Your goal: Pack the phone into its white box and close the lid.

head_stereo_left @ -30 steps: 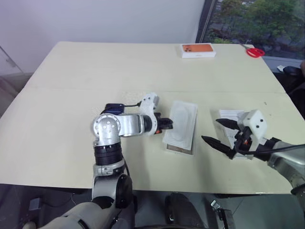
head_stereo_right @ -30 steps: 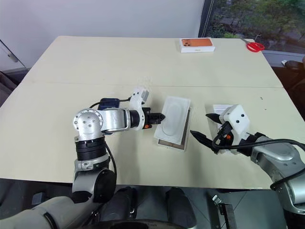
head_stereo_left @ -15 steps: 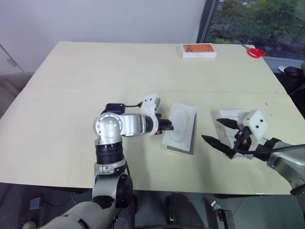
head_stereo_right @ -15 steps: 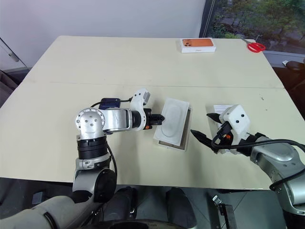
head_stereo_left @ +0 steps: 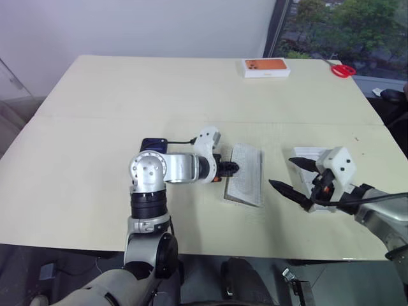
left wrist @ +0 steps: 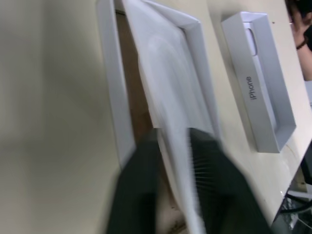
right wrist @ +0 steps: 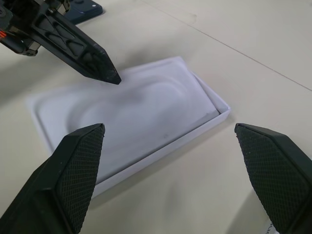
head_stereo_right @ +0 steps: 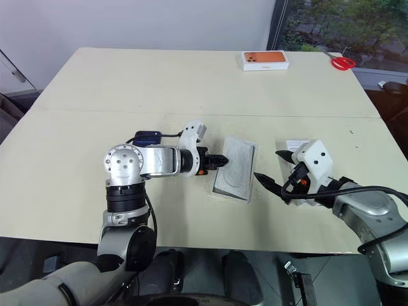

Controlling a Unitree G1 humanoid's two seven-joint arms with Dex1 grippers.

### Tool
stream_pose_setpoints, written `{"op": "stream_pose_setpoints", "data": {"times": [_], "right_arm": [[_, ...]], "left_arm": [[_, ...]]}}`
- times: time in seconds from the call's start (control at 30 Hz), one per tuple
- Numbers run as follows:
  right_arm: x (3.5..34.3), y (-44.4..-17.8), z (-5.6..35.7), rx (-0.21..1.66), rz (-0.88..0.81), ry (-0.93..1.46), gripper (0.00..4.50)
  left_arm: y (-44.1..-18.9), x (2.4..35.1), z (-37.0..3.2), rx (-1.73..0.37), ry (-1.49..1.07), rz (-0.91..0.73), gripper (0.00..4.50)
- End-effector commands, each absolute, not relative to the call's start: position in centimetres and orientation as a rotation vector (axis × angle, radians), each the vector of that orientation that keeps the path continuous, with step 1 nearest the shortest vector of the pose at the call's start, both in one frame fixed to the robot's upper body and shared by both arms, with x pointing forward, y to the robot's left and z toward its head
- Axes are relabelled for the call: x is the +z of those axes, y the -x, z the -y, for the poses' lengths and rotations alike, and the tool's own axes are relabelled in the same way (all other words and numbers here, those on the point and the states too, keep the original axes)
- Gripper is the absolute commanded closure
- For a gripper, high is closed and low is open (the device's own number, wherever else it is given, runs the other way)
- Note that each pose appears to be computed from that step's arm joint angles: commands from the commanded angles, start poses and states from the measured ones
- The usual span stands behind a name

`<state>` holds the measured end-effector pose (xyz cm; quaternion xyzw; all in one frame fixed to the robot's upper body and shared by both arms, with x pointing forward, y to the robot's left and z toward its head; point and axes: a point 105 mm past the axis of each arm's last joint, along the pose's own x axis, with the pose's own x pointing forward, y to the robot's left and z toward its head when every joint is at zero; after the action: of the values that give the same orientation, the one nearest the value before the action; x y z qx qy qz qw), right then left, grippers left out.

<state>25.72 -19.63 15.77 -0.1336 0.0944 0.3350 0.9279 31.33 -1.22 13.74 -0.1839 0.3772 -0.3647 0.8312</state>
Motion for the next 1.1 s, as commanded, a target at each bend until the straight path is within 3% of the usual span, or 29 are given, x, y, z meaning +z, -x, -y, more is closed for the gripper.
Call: {"op": "stream_pose_setpoints", "data": {"times": [0.03, 0.07, 0.3, 0.4, 0.63, 0.67, 0.8, 0.97, 1.1], "right_arm": [[16.8, -25.8, 19.2, 0.694, -0.139, 0.292, 0.00], [16.8, -25.9, 19.2, 0.693, -0.138, 0.292, 0.00], [16.8, -26.6, 18.7, 0.700, -0.141, 0.299, 0.00], [16.8, -27.3, 17.7, 0.718, -0.142, 0.299, 0.82], [16.6, -29.9, 14.5, 0.741, -0.153, 0.342, 4.27], [16.4, -30.4, 14.2, 0.729, -0.163, 0.341, 4.44], [15.7, -31.6, 13.5, 0.692, -0.187, 0.343, 4.44], [13.7, -33.2, 12.0, 0.673, -0.232, 0.357, 4.44], [12.8, -34.1, 11.8, 0.635, -0.267, 0.339, 4.44]], "left_arm": [[-30.4, 15.8, 2.9, -0.886, 0.412, -0.751, 1.06], [-30.4, 15.9, 2.8, -0.892, 0.418, -0.746, 0.58], [-31.7, 18.4, -0.6, -0.883, 0.456, -0.628, 0.58], [-32.7, 19.5, -3.8, -0.807, 0.332, -0.515, 0.50], [-34.5, 19.8, -11.9, -0.643, -0.138, -0.202, 0.50], [-34.2, 19.4, -12.4, -0.661, -0.195, -0.173, 0.50], [-32.9, 18.6, -12.9, -0.762, -0.290, -0.099, 0.50], [-30.2, 15.2, -13.8, -0.890, -0.330, -0.170, 0.50], [-29.6, 14.1, -14.3, -0.905, -0.329, -0.198, 0.50]]}}
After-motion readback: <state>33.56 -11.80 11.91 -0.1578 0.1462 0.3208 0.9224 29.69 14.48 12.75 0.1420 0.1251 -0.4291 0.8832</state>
